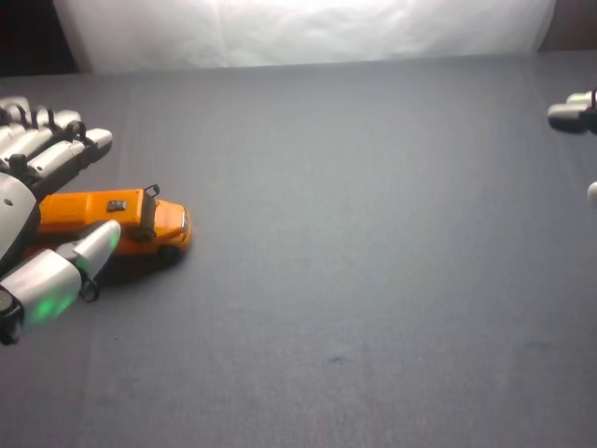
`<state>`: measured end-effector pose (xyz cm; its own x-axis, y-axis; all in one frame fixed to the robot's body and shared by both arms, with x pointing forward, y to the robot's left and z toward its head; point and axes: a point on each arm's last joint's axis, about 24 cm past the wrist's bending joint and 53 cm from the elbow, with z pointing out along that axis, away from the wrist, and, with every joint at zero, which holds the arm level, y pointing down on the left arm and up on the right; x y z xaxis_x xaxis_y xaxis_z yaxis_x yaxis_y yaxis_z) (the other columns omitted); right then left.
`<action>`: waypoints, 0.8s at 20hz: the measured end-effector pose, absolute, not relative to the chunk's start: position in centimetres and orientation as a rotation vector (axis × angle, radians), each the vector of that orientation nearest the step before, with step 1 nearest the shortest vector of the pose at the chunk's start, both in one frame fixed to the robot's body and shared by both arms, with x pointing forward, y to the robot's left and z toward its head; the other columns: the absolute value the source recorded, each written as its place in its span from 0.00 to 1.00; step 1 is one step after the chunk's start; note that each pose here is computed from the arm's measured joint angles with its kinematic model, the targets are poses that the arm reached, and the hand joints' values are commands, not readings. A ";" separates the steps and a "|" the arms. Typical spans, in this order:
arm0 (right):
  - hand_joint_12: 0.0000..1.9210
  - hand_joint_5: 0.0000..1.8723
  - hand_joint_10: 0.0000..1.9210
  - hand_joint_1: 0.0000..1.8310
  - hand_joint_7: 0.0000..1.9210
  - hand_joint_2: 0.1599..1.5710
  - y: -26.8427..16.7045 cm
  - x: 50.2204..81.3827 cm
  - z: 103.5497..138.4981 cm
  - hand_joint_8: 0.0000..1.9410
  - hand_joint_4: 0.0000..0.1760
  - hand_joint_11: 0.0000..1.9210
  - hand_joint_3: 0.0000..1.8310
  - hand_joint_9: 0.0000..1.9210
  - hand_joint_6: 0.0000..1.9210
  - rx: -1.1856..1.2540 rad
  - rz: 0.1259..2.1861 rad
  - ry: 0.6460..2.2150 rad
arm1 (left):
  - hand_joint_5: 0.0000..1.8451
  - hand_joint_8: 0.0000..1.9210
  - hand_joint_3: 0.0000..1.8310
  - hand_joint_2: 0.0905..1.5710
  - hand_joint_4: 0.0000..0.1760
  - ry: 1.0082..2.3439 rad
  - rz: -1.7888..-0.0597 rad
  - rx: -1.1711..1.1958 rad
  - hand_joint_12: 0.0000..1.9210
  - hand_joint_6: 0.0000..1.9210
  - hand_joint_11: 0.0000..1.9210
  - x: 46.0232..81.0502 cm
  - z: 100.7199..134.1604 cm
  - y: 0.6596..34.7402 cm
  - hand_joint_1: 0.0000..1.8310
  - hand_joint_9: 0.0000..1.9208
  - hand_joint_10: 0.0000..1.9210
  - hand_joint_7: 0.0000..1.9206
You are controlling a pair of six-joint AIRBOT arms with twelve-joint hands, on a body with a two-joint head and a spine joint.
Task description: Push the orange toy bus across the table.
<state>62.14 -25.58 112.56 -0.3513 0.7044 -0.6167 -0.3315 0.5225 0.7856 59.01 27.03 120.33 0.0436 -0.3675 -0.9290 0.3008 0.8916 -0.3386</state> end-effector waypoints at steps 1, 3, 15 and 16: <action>0.27 0.27 0.00 0.30 0.22 0.87 -25.5 62.1 112.4 0.00 0.03 0.06 0.00 0.19 0.00 0.326 1.107 1.604 | 0.20 0.00 0.00 0.88 0.07 1.444 -0.504 -0.055 0.05 0.00 0.00 58.9 120.2 27.2 0.10 0.08 0.00 0.12; 0.26 0.28 0.00 0.27 0.22 0.87 -25.6 62.0 112.2 0.00 0.05 0.06 0.00 0.19 0.00 0.328 1.105 1.608 | 0.20 0.00 0.00 0.88 0.19 1.467 -0.463 -0.078 0.04 0.00 0.00 59.0 119.4 28.3 0.09 0.07 0.00 0.11; 0.27 0.35 0.01 0.24 0.30 0.86 -25.1 61.8 111.1 0.00 0.00 0.17 0.00 0.27 0.00 0.341 1.112 1.633 | 0.25 0.00 0.00 0.90 0.00 1.566 -0.041 -0.246 0.07 0.00 0.09 60.1 116.5 38.5 0.00 0.17 0.00 0.22; 0.27 0.35 0.01 0.26 0.30 0.86 -25.0 61.8 111.1 0.00 0.00 0.18 0.00 0.28 0.00 0.339 1.115 1.635 | 0.25 0.00 0.00 0.91 0.00 1.564 -0.027 -0.263 0.06 0.00 0.09 60.1 116.5 39.1 0.00 0.17 0.00 0.22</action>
<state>61.77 -25.00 111.06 -0.3826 0.6988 -0.6045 -0.3072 0.5208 0.7965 60.09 39.12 116.54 0.0128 -0.1828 -0.9831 -0.1493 0.9718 -0.1826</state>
